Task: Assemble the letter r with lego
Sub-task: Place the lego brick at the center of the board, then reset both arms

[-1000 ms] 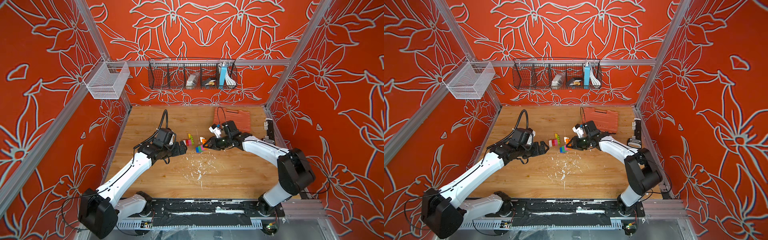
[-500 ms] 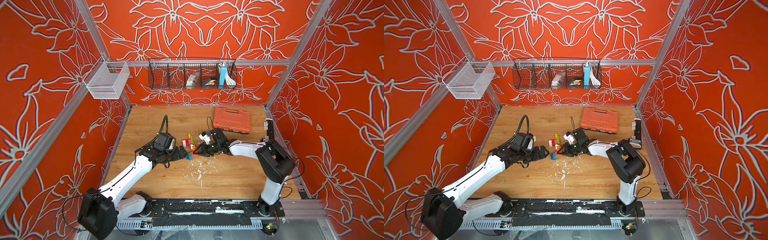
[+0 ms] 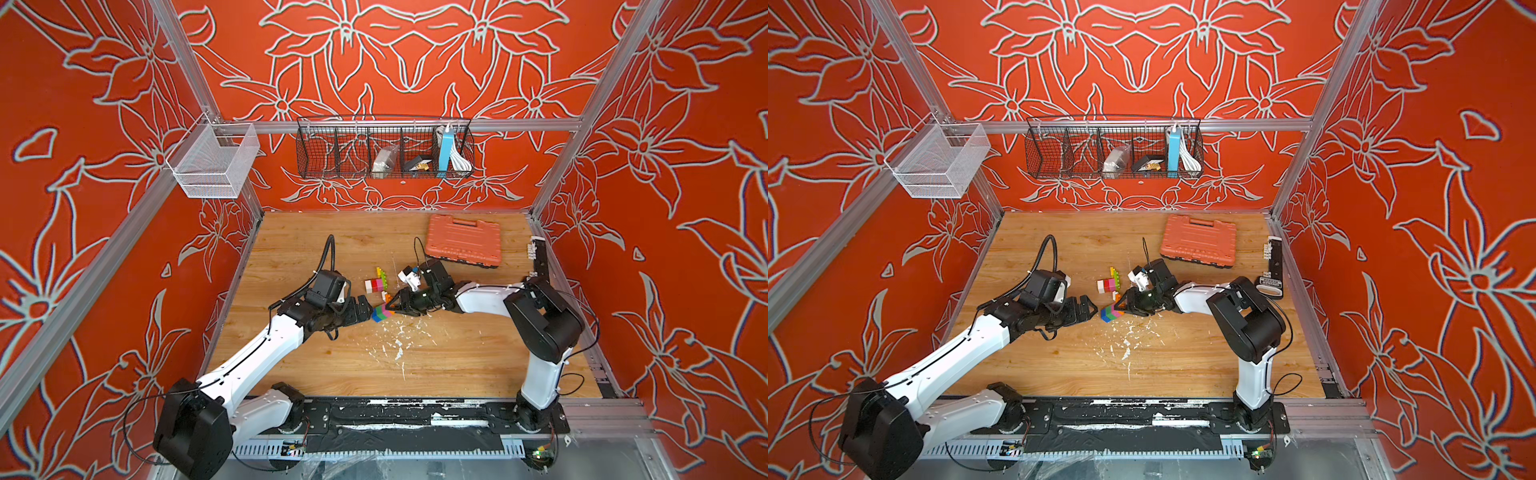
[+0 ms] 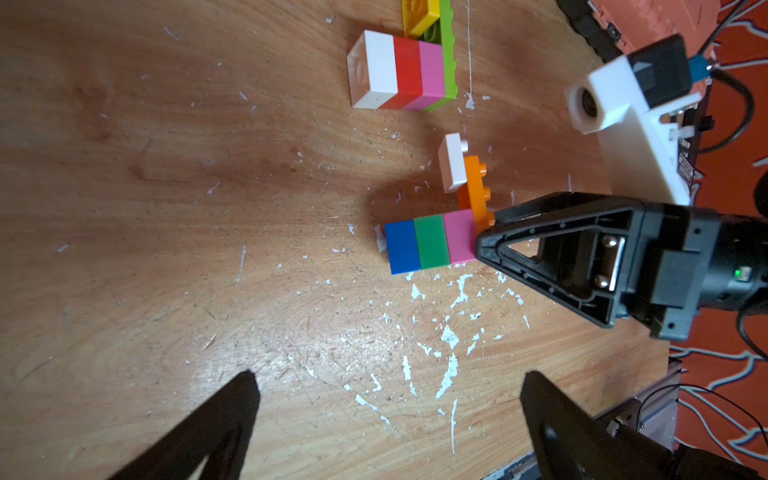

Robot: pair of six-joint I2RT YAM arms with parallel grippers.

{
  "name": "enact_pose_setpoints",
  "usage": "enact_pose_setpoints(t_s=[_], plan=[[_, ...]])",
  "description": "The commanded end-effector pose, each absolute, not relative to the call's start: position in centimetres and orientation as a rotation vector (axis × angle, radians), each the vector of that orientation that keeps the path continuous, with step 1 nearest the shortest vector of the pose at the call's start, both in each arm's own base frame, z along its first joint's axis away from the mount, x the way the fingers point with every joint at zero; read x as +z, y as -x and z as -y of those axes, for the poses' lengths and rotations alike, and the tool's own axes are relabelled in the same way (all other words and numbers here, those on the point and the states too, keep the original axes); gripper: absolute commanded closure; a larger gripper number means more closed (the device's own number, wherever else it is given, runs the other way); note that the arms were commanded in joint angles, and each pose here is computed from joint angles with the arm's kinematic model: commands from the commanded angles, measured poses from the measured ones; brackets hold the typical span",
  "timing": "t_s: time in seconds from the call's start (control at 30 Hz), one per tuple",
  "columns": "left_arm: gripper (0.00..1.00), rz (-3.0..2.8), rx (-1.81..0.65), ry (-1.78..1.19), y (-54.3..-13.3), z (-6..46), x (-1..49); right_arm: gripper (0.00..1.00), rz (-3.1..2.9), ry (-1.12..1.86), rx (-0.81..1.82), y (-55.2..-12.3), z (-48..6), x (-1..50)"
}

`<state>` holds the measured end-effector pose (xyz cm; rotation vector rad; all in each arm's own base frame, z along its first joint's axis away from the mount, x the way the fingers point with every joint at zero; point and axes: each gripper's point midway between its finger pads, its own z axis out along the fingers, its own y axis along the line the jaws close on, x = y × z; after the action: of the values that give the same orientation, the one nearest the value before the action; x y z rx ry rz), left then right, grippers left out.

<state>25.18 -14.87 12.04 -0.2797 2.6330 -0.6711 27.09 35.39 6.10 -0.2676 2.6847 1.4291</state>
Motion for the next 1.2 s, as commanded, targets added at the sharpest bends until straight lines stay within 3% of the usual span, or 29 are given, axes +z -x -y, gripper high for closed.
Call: enact_pose_setpoints(t_s=[0.0,0.33,0.57,0.77,0.83,0.87,0.9,1.17], plan=[[0.01,-2.614,-0.692,0.281,-25.0,15.0,12.3,0.52,-2.704,0.273,1.363,-26.7,-34.4,5.4],[0.01,-2.538,-0.642,0.257,-24.5,13.6,14.2,0.34,-2.737,0.299,1.110,-26.1,-30.6,6.6],[0.01,-2.152,-0.501,0.141,-24.6,9.9,24.3,0.28,-2.429,0.428,0.688,-27.9,-24.6,17.8],[0.01,-1.870,-0.381,0.020,-24.6,8.0,30.0,0.22,-2.201,0.302,0.351,-29.8,-18.8,24.0],[0.01,-1.827,-0.346,-0.007,-24.8,7.8,30.2,0.21,-2.131,0.152,0.231,-30.7,-16.0,24.2],[0.01,-1.802,-0.318,-0.021,-25.0,7.6,30.2,0.05,-2.085,0.143,0.190,-30.9,-15.3,24.3],[0.01,-1.788,-0.297,-0.048,-25.2,7.7,30.0,0.02,-2.045,0.150,0.158,-31.0,-14.7,24.3],[0.01,-1.830,-0.115,-0.059,-29.0,5.7,24.3,0.01,-1.930,0.147,-0.066,-32.0,-9.0,21.2]])
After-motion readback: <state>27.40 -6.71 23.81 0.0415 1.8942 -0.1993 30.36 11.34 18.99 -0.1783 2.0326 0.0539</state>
